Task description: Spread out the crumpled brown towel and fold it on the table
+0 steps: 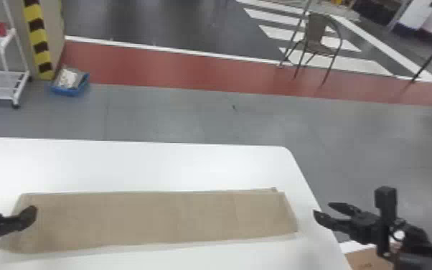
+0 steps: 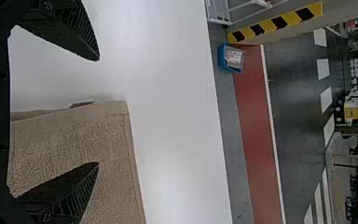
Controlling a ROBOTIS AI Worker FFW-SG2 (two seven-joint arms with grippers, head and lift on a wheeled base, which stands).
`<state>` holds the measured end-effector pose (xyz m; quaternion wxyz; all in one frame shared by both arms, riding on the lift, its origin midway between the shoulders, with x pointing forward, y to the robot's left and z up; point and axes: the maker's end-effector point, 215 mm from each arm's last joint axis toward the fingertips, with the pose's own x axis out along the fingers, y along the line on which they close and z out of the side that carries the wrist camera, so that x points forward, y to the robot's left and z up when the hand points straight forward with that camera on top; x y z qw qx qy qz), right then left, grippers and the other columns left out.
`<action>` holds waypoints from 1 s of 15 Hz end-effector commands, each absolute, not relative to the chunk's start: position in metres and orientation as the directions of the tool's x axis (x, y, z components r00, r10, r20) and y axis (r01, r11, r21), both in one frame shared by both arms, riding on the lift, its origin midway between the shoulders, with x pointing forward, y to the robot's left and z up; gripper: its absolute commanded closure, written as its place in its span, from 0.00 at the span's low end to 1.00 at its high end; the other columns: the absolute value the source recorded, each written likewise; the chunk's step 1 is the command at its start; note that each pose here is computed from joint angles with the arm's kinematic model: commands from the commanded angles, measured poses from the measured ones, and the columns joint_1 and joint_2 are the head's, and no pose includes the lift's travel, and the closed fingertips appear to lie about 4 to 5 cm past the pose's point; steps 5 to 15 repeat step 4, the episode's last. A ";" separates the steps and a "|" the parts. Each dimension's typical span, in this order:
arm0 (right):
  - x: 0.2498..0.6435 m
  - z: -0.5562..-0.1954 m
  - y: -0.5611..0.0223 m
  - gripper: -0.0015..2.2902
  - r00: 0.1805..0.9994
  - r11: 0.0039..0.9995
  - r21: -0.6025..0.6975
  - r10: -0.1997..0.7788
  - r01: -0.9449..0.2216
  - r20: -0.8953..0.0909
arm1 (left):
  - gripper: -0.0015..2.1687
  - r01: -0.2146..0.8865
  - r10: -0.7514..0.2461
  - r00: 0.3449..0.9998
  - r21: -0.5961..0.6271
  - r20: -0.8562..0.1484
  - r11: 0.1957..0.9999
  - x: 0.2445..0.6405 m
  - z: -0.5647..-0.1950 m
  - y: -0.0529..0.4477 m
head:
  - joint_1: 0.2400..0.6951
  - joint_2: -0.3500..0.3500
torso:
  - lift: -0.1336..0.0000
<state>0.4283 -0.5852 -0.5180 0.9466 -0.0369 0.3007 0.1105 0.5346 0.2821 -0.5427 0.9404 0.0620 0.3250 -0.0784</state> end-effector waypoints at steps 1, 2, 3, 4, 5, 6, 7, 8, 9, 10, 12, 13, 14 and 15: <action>0.428 -0.518 -0.585 0.15 0.794 0.973 0.000 0.189 -0.231 -0.578 | 0.04 0.187 -0.107 0.777 0.065 -0.621 0.980 0.535 -0.542 0.282 | 1.00 0.02 | 1.00; 0.428 -0.518 -0.584 0.15 0.793 0.973 0.001 0.190 -0.232 -0.578 | 0.04 0.187 -0.107 0.774 0.063 -0.624 0.980 0.534 -0.543 0.281 | 1.00 0.02 | 1.00; 0.428 -0.517 -0.585 0.15 0.795 0.973 0.003 0.191 -0.232 -0.576 | 0.04 0.185 -0.106 0.768 0.061 -0.632 0.981 0.532 -0.545 0.282 | 1.00 0.02 | 1.00; 0.429 -0.515 -0.584 0.15 0.799 0.973 0.008 0.195 -0.232 -0.569 | 0.04 0.186 -0.106 0.769 0.062 -0.630 0.981 0.533 -0.543 0.282 | 1.00 0.02 | 1.00; 0.429 -0.515 -0.584 0.15 0.799 0.973 0.008 0.195 -0.232 -0.569 | 0.04 0.186 -0.106 0.769 0.062 -0.630 0.981 0.533 -0.543 0.282 | 1.00 0.02 | 1.00; 0.429 -0.515 -0.584 0.15 0.799 0.973 0.008 0.195 -0.232 -0.569 | 0.04 0.186 -0.106 0.769 0.062 -0.630 0.981 0.533 -0.543 0.282 | 1.00 0.02 | 1.00; 0.429 -0.515 -0.584 0.15 0.799 0.973 0.008 0.195 -0.232 -0.569 | 0.04 0.186 -0.106 0.769 0.062 -0.630 0.981 0.533 -0.543 0.282 | 1.00 0.02 | 1.00; 0.429 -0.515 -0.584 0.15 0.799 0.973 0.008 0.195 -0.232 -0.569 | 0.04 0.186 -0.106 0.769 0.062 -0.630 0.981 0.533 -0.543 0.282 | 1.00 0.02 | 1.00; 0.429 -0.515 -0.584 0.15 0.799 0.973 0.008 0.195 -0.232 -0.569 | 0.04 0.186 -0.106 0.769 0.062 -0.630 0.981 0.533 -0.543 0.282 | 1.00 0.02 | 1.00; 0.429 -0.515 -0.584 0.15 0.799 0.973 0.008 0.195 -0.232 -0.569 | 0.04 0.186 -0.106 0.769 0.062 -0.630 0.981 0.533 -0.543 0.282 | 1.00 0.02 | 1.00; 0.429 -0.515 -0.584 0.15 0.799 0.973 0.008 0.195 -0.232 -0.569 | 0.04 0.186 -0.106 0.769 0.062 -0.630 0.981 0.533 -0.543 0.282 | 1.00 0.02 | 1.00; 0.429 -0.515 -0.584 0.15 0.799 0.973 0.008 0.195 -0.232 -0.569 | 0.04 0.186 -0.106 0.769 0.062 -0.630 0.981 0.533 -0.543 0.282 | 1.00 0.02 | 1.00; 0.429 -0.515 -0.584 0.15 0.799 0.973 0.008 0.195 -0.232 -0.569 | 0.04 0.186 -0.106 0.769 0.062 -0.630 0.981 0.533 -0.543 0.282 | 1.00 0.02 | 1.00; 0.429 -0.515 -0.584 0.15 0.799 0.973 0.008 0.195 -0.232 -0.569 | 0.04 0.186 -0.106 0.769 0.062 -0.630 0.981 0.533 -0.543 0.282 | 1.00 0.02 | 1.00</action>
